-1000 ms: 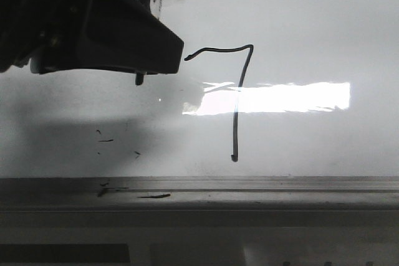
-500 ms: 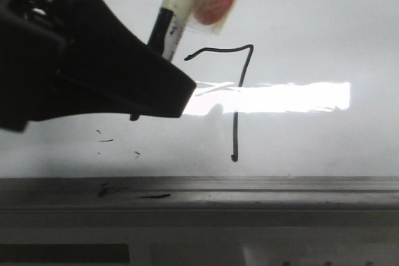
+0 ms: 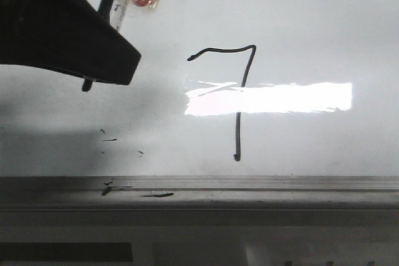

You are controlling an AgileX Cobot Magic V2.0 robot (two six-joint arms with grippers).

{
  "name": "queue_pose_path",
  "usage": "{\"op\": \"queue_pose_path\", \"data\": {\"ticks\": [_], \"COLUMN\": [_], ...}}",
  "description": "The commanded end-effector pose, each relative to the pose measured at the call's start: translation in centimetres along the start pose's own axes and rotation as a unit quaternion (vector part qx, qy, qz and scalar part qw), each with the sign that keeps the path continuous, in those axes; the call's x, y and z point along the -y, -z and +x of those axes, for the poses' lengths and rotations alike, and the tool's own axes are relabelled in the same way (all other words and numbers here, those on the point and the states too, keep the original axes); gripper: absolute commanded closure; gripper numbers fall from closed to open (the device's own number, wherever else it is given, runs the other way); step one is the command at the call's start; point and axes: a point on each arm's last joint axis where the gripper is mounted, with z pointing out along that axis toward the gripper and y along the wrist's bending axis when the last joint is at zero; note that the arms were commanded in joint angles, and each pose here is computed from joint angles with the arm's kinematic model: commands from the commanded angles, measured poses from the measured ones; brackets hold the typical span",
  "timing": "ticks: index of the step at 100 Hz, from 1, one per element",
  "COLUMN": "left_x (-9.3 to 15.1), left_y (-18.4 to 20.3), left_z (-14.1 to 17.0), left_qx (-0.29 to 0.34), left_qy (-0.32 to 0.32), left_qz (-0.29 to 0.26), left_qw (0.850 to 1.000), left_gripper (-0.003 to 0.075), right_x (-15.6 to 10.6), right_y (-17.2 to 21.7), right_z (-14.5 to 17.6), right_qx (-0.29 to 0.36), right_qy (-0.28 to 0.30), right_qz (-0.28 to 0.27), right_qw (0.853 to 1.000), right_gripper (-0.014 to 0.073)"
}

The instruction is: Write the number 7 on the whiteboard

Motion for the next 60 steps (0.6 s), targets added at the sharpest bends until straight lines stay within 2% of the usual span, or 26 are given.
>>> {"op": "queue_pose_path", "data": {"ticks": [1, 16, 21, 36, 60], "left_x": [0.3, -0.5, -1.1, -3.0, -3.1], "left_y": [1.1, 1.3, 1.2, 1.4, 0.8], "left_z": [-2.1, -2.3, -2.1, -1.7, -1.9], "left_qx": [0.07, 0.077, 0.064, 0.038, 0.051], "left_qy": [0.029, 0.039, 0.061, 0.07, 0.124], "left_qz": [0.01, -0.012, -0.031, -0.098, -0.094], "left_qw": [0.997, 0.996, 0.996, 0.992, 0.986], "left_gripper": [0.0741, 0.0741, 0.0741, 0.0741, 0.0741], "right_x": [-0.1, -0.1, -0.1, -0.1, -0.1], "right_y": [-0.1, -0.1, -0.1, -0.1, -0.1], "right_z": [-0.8, -0.8, -0.8, -0.8, -0.8], "right_qx": [0.012, 0.012, 0.012, 0.012, 0.012], "right_qy": [-0.003, -0.003, -0.003, -0.003, -0.003], "right_qz": [-0.005, -0.005, -0.005, -0.005, -0.005], "right_qw": [1.0, 1.0, 1.0, 1.0, 1.0], "right_gripper": [0.0659, 0.0659, 0.0659, 0.0659, 0.0659]}}
